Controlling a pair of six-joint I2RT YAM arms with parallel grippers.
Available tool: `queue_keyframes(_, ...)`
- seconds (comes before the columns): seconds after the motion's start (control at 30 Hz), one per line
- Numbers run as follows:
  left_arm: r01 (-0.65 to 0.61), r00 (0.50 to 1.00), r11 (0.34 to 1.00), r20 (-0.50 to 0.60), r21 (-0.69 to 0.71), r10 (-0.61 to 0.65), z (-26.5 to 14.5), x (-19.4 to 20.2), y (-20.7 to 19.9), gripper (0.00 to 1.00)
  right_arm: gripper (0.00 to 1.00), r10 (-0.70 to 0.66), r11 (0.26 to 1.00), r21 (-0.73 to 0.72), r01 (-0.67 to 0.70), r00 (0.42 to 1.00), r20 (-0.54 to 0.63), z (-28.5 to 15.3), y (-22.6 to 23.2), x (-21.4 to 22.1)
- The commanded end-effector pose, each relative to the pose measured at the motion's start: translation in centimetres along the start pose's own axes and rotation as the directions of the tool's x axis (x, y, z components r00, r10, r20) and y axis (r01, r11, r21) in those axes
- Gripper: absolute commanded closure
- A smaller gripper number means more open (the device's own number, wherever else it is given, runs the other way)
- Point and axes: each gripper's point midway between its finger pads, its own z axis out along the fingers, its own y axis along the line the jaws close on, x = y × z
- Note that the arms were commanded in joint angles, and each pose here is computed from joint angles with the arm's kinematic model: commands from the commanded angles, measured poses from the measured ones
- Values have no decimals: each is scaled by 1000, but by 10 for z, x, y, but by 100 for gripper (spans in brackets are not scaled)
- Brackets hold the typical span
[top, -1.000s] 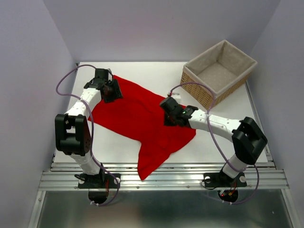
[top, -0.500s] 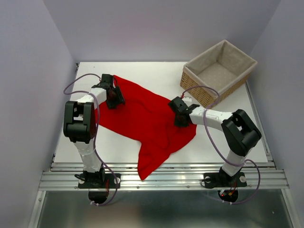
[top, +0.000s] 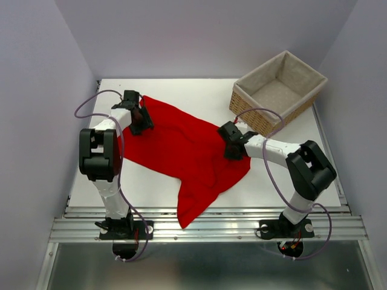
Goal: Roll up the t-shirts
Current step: Fold the T-shirt at the center of the board.
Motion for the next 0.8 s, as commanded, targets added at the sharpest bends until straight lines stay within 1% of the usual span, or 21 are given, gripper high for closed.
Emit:
queue_keyframes(0.0,-50,986,995,162,91,34,-70,-37,-14,35,70,8,997,-74,-3,998,63,-43,7,-18)
queue_keyframes(0.07,-10,989,994,149,107,-6,-74,-32,-3,35,67,25,991,-130,-12,995,98,-62,16,-29)
queue_keyframes(0.1,35,989,996,138,85,-47,-76,-26,17,35,64,16,988,-153,0,994,105,-69,23,-27)
queue_keyframes(0.13,68,988,996,134,64,-76,-76,-22,26,35,62,16,985,-174,5,993,117,-76,29,-30)
queue_keyframes(0.17,95,986,995,137,10,-96,-78,-13,42,35,61,17,982,-188,7,992,128,-82,34,-32)
queue_keyframes(0.27,185,974,979,147,-83,-171,-77,-2,78,36,55,-16,975,-218,48,990,143,-94,52,-26)
queue_keyframes(0.33,248,960,956,172,-156,-220,-78,0,104,37,47,-53,968,-235,87,988,144,-98,66,-16)
queue_keyframes(0.37,263,958,943,175,-205,-229,-77,7,115,39,45,-67,965,-242,101,987,143,-98,71,-12)
queue_keyframes(0.47,298,948,916,195,-267,-251,-81,14,130,41,36,-123,952,-263,155,983,136,-102,87,7)
queue_keyframes(0.5,324,939,897,217,-301,-266,-83,19,139,41,32,-136,948,-271,168,982,134,-104,90,12)
queue_keyframes(0.53,338,934,886,230,-316,-274,-84,21,144,41,30,-144,943,-281,176,981,132,-106,92,17)
queue_keyframes(0.63,379,918,858,260,-346,-300,-83,26,158,41,27,-161,928,-322,190,980,115,-114,95,36)
queue_keyframes(0.73,388,917,853,238,-349,-320,-73,32,164,41,27,-168,922,-336,192,981,100,-116,89,51)
queue_keyframes(0.77,386,919,854,228,-349,-322,-69,34,164,41,27,-158,914,-360,186,982,108,-125,91,52)
